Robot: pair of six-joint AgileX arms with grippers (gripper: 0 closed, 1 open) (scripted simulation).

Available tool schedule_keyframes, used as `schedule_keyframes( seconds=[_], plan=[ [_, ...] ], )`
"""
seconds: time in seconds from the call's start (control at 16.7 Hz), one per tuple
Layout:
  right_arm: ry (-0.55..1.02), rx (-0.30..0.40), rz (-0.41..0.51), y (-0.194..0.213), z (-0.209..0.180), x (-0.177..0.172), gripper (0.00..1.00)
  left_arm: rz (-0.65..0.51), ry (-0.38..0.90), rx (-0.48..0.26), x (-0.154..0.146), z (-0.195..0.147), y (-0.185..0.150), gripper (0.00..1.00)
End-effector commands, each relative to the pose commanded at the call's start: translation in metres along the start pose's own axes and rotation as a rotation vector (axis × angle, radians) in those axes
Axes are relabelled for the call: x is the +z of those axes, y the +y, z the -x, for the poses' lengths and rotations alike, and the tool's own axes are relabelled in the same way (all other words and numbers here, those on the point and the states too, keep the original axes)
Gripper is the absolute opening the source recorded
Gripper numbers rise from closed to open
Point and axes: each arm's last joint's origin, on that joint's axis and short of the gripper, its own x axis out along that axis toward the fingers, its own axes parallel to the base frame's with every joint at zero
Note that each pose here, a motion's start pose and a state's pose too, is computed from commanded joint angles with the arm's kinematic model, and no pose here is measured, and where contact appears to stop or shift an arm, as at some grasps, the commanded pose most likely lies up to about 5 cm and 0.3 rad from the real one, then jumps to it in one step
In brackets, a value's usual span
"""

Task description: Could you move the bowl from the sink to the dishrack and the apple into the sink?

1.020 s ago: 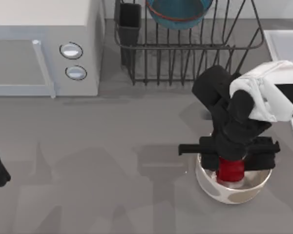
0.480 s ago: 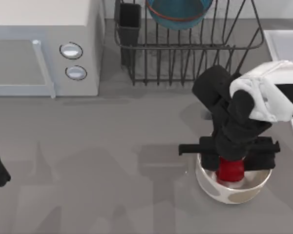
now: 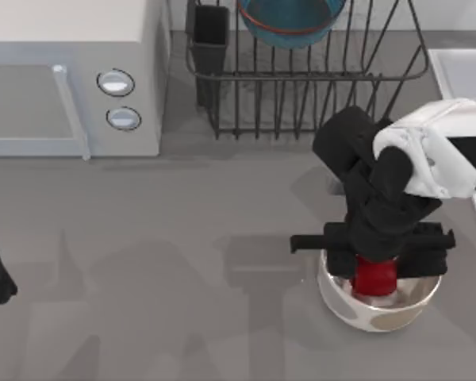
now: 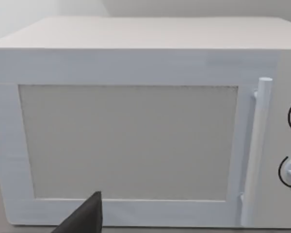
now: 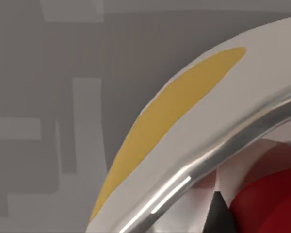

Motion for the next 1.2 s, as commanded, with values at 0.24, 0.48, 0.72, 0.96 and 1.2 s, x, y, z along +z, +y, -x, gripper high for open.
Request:
schedule_keyframes(
  seconds=[0.24,0.48,0.72,0.96,1.2],
  plan=[
    [-0.088,0.031,0.016,-0.001,0.036,0.01,0.0,0.0,0.0,0.0,0.0,0.0,0.0,1.0],
    [-0.088,0.032,0.016,0.003,0.064,0.013,0.0,0.0,0.0,0.0,0.0,0.0,0.0,1.0],
    [-0.076,0.024,0.017,0.002,0.109,0.012,0.0,0.0,0.0,0.0,0.0,0.0,0.0,1.0],
    [-0.087,0.03,0.016,-0.001,0.135,0.01,0.0,0.0,0.0,0.0,0.0,0.0,0.0,1.0],
    [-0.083,0.028,0.016,-0.001,0.133,0.01,0.0,0.0,0.0,0.0,0.0,0.0,0.0,1.0]
  ],
)
